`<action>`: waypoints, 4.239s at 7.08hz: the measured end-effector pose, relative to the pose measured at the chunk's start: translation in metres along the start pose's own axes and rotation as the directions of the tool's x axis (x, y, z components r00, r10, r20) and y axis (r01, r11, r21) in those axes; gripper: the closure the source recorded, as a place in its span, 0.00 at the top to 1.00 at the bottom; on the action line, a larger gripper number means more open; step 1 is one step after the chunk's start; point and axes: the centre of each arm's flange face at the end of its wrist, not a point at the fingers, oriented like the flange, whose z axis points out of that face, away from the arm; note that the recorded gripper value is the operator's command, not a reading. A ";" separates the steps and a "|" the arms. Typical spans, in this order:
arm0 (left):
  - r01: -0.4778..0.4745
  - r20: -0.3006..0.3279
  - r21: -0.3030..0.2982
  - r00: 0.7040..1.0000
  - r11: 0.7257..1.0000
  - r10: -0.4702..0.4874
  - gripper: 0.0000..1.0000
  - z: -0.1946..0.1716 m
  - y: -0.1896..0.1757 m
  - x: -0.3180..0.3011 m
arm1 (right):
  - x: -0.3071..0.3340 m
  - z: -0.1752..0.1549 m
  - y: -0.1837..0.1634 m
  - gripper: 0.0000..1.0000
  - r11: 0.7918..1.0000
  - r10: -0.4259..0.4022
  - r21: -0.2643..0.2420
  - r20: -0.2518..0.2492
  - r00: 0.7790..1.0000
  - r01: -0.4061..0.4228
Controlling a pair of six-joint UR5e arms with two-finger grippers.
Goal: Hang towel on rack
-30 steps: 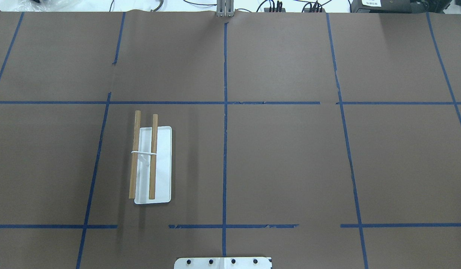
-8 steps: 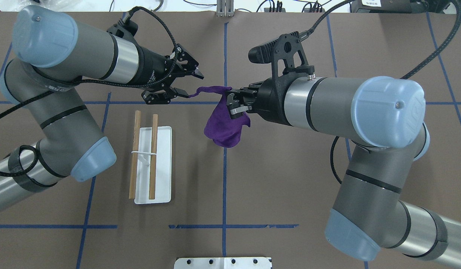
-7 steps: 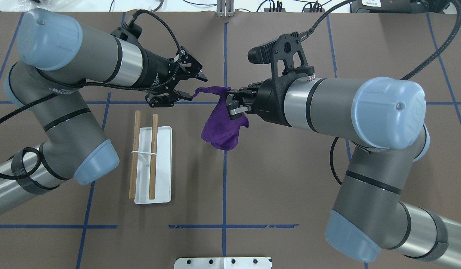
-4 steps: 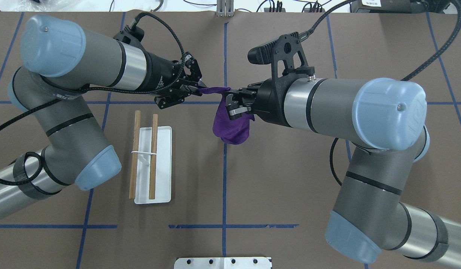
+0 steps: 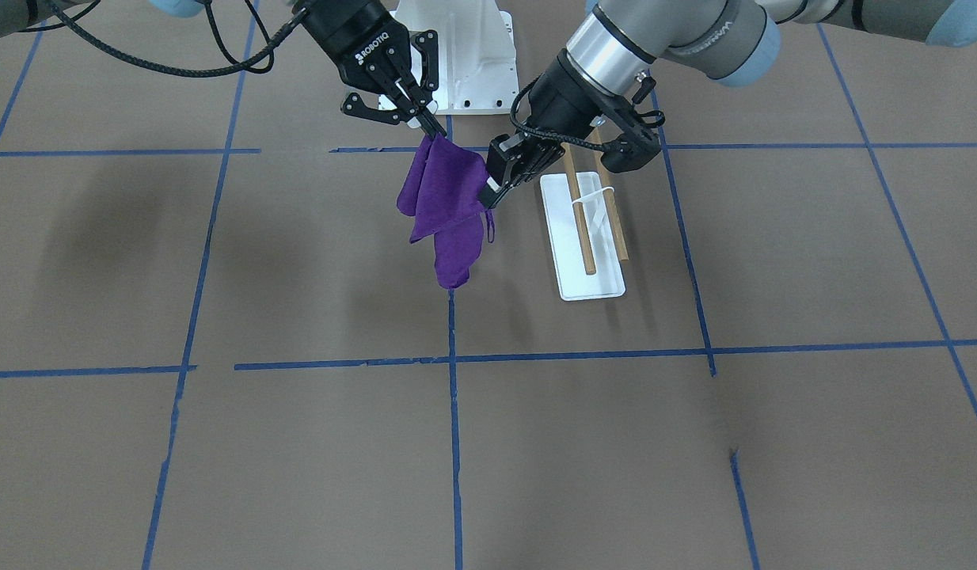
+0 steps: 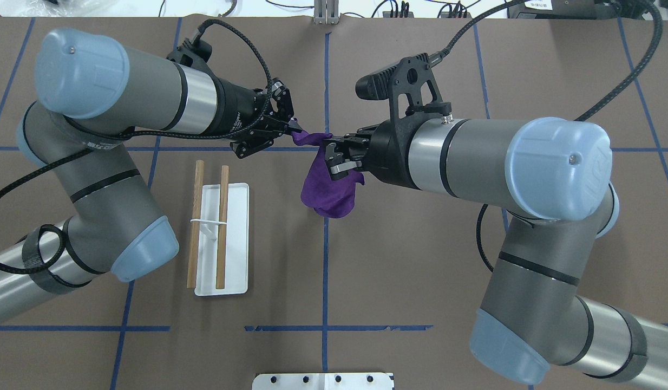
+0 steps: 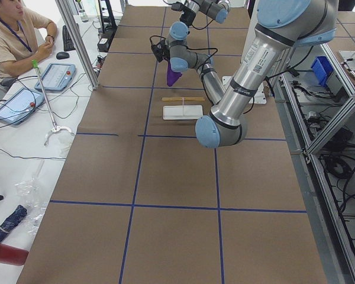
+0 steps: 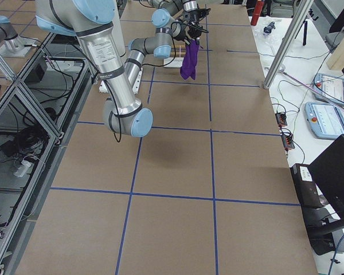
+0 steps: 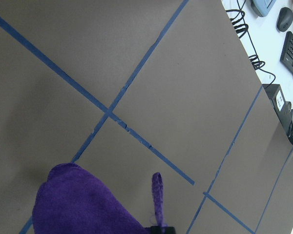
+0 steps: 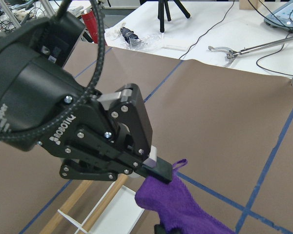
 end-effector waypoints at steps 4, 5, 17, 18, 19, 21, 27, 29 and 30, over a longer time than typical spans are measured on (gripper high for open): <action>-0.126 0.027 -0.003 0.992 0.992 0.126 0.00 -0.020 -0.006 -0.039 | 0.058 0.025 0.027 1.00 0.946 0.113 -0.265 -0.273 0.955 -0.188; -0.204 0.053 -0.006 0.977 0.979 0.204 0.00 -0.034 -0.012 -0.067 | 0.088 0.024 0.034 1.00 0.924 0.097 -0.318 -0.346 0.933 -0.214; -0.843 0.277 -0.204 0.437 0.497 0.855 1.00 -0.147 -0.209 -0.360 | 0.460 -0.142 0.145 1.00 0.718 -0.027 -0.517 -0.691 0.723 -0.466; -0.857 0.324 -0.233 0.376 0.459 0.868 1.00 -0.182 -0.256 -0.381 | 0.504 -0.170 0.155 1.00 0.687 -0.023 -0.541 -0.684 0.729 -0.486; -0.845 0.368 -0.281 0.342 0.454 0.864 1.00 -0.217 -0.297 -0.401 | 0.543 -0.200 0.164 1.00 0.657 0.033 -0.557 -0.653 0.757 -0.509; -0.784 0.444 -0.375 0.315 0.494 0.839 1.00 -0.277 -0.352 -0.424 | 0.589 -0.267 0.183 1.00 0.642 0.201 -0.508 -0.612 0.765 -0.575; -0.589 0.542 -0.410 0.457 0.697 0.705 1.00 -0.326 -0.379 -0.455 | 0.601 -0.304 0.197 1.00 0.631 0.287 -0.436 -0.638 0.715 -0.642; -0.582 0.548 -0.410 0.459 0.702 0.700 1.00 -0.325 -0.381 -0.450 | 0.601 -0.304 0.198 1.00 0.628 0.291 -0.431 -0.642 0.710 -0.647; -0.583 0.549 -0.408 0.459 0.703 0.699 1.00 -0.325 -0.380 -0.448 | 0.601 -0.304 0.198 1.00 0.627 0.291 -0.432 -0.642 0.709 -0.648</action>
